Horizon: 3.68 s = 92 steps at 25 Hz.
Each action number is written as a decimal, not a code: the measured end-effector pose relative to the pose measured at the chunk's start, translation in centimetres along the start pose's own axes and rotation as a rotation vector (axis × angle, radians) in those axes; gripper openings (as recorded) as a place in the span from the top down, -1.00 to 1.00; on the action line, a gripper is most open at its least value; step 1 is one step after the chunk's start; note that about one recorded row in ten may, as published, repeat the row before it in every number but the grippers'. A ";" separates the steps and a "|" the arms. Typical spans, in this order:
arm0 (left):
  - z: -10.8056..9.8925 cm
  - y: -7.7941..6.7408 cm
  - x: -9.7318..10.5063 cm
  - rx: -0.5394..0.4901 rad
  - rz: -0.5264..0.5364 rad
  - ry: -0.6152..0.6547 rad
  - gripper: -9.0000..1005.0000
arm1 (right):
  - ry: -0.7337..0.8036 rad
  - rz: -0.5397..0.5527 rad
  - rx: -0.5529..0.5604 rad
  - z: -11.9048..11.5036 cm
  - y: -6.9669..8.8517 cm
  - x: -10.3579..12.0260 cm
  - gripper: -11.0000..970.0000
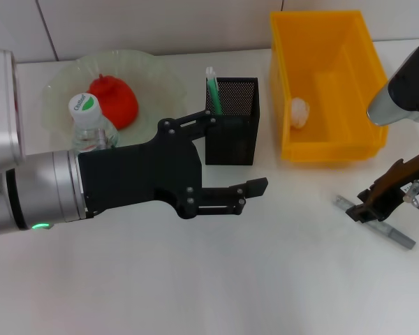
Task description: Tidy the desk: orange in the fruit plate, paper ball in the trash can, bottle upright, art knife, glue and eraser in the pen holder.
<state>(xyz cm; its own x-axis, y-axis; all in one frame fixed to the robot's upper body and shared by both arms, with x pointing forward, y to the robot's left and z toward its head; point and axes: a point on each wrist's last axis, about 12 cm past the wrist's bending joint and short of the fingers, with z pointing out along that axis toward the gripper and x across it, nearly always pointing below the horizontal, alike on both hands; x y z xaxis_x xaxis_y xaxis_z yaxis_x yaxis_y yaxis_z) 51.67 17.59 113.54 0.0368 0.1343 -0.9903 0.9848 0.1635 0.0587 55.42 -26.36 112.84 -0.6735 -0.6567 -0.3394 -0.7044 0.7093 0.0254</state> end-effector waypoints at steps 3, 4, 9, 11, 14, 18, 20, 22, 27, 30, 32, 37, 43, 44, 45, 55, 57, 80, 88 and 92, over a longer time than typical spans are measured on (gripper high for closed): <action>0.0 0.0 0.0 -0.002 0.000 0.001 -0.72 | 0.001 0.003 -0.001 0.1 0.0 0.1 0.31; 0.0 0.0 0.0 -0.002 0.000 0.001 -0.72 | 0.002 0.005 -0.002 0.2 0.0 0.1 0.31; 0.0 0.0 0.0 -0.002 0.000 0.001 -0.72 | -0.001 0.005 -0.001 0.2 -0.1 0.1 0.32; 0.0 0.0 0.0 -0.002 0.003 0.001 -0.72 | -0.002 0.006 0.000 0.3 -0.1 0.0 0.33; -0.1 0.0 0.0 -0.003 0.009 0.002 -0.72 | -0.002 0.009 0.000 0.4 -0.1 0.1 0.38; -0.1 0.0 0.1 -0.003 0.009 0.002 -0.72 | 0.002 0.010 0.001 0.5 -0.1 0.2 0.44; 0.0 0.0 0.0 0.000 0.010 0.001 -0.72 | 0.005 0.011 -0.002 0.5 -0.2 0.2 0.46; -0.1 0.0 0.0 0.000 0.014 0.000 -0.72 | 0.010 0.011 -0.007 0.7 -0.2 0.1 0.47; -0.1 -0.1 0.0 -0.001 0.013 0.000 -0.72 | 0.018 0.016 -0.013 0.9 -0.2 0.2 0.52; -0.1 -0.1 0.0 0.000 0.013 0.000 -0.72 | 0.018 0.019 -0.012 0.9 -0.2 0.2 0.55; -0.2 -0.1 0.0 -0.001 0.015 0.000 -0.72 | 0.016 0.023 -0.009 0.9 -0.3 0.2 0.56; -0.2 -0.1 0.0 0.000 0.015 0.000 -0.72 | 0.017 0.027 -0.008 1.0 -0.3 0.2 0.61; -0.2 -0.1 0.0 0.002 0.014 0.000 -0.72 | 0.019 0.029 -0.010 1.1 -0.3 0.3 0.63; -0.2 -0.1 0.0 0.002 0.014 0.000 -0.72 | 0.019 0.029 -0.011 1.1 -0.2 0.3 0.63; -0.2 -0.1 0.0 0.002 0.014 0.000 -0.72 | 0.020 0.029 -0.012 1.1 -0.2 0.3 0.63; -0.2 -0.2 0.0 0.009 0.014 -0.004 -0.72 | 0.009 0.032 -0.008 0.7 -0.1 0.1 0.70; -0.2 -0.3 0.0 0.009 0.014 -0.004 -0.72 | -0.008 0.030 0.003 0.2 0.0 -0.1 0.72; 0.0 -0.6 0.1 0.016 0.007 -0.027 -0.72 | -0.721 -0.146 0.067 -10.2 1.5 -4.8 0.74; -0.2 -0.6 0.5 0.003 -0.002 -0.028 -0.72 | -1.077 -0.201 -0.038 -10.4 0.1 -2.2 0.74; -0.4 -0.5 0.6 -0.002 0.003 -0.028 -0.72 | -1.282 -0.166 -0.092 -9.5 -1.4 0.8 0.74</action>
<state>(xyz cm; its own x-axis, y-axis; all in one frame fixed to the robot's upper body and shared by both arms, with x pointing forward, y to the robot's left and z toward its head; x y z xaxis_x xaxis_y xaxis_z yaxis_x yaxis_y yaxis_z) 51.12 17.98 112.96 0.0446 0.1076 -0.9932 0.9843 0.1655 0.0622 53.77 -30.35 121.48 0.0808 0.0139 -0.9966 -0.8053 0.5901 -0.0570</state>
